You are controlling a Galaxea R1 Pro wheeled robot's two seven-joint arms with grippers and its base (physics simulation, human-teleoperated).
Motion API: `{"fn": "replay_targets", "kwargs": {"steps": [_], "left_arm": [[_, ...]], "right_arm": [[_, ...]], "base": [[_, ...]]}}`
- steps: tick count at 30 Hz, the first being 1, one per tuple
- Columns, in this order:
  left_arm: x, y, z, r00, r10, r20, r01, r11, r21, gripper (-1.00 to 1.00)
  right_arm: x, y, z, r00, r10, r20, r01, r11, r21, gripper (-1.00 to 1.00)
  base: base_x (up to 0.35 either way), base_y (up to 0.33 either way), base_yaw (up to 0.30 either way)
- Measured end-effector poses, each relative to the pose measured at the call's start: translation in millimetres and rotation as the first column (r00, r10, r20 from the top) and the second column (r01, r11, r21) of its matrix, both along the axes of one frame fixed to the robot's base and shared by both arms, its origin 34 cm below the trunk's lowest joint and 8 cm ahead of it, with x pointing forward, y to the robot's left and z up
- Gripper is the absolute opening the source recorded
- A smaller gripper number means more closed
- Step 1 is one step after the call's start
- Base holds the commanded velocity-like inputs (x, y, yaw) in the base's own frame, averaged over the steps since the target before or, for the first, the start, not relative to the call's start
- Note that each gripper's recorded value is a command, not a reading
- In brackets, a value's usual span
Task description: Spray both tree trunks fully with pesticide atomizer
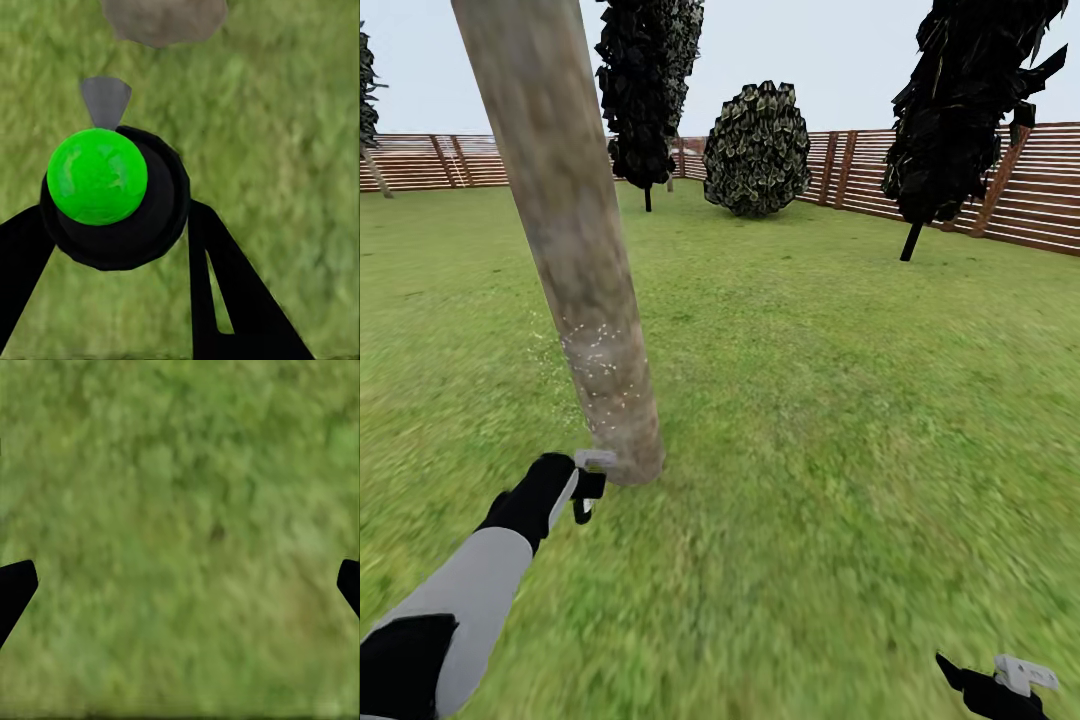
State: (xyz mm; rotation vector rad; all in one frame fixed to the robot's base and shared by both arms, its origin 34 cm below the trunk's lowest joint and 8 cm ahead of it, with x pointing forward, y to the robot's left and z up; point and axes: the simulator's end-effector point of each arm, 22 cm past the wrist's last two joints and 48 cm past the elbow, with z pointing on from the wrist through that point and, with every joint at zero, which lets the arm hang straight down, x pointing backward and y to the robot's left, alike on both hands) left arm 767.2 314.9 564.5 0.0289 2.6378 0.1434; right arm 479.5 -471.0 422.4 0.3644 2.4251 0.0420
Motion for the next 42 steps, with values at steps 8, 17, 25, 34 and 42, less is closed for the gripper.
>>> {"fn": "replay_targets", "kwargs": {"steps": [8, 17, 25, 34, 42], "left_arm": [[-24.7, -5.3, -36.5, 0.999, 0.022, 0.031, -0.020, 0.998, -0.055, -1.00], [-22.6, -12.0, -35.2, 0.999, 0.020, 0.050, -0.016, 0.998, -0.068, -1.00], [-25.2, -14.2, -38.1, 0.999, 0.019, 0.042, -0.016, 0.997, -0.072, -1.00], [-26.5, -15.1, -39.5, 0.999, 0.018, 0.037, -0.015, 0.997, -0.076, -1.00], [-26.8, -15.6, -39.7, 0.999, 0.016, 0.035, -0.014, 0.997, -0.078, -1.00]], "right_arm": [[3.2, 0.1, 2.4, 1.000, 0.007, 0.025, -0.007, 1.000, -0.013, 1.00], [3.5, 1.3, 2.2, 1.000, 0.008, 0.027, -0.007, 1.000, -0.012, 1.00], [3.6, 1.6, 2.1, 1.000, 0.009, 0.026, -0.009, 1.000, -0.012, 1.00], [3.6, 1.8, 2.1, 1.000, 0.009, 0.026, -0.009, 1.000, -0.011, 1.00], [3.6, 2.7, 1.8, 1.000, 0.009, 0.026, -0.009, 1.000, -0.010, 1.00]], "base": [[0.010, -0.046, 0.000], [0.072, -0.257, 0.201], [0.035, -0.275, 0.243], [0.200, -0.225, 0.015], [0.230, -0.205, 0.019]]}}
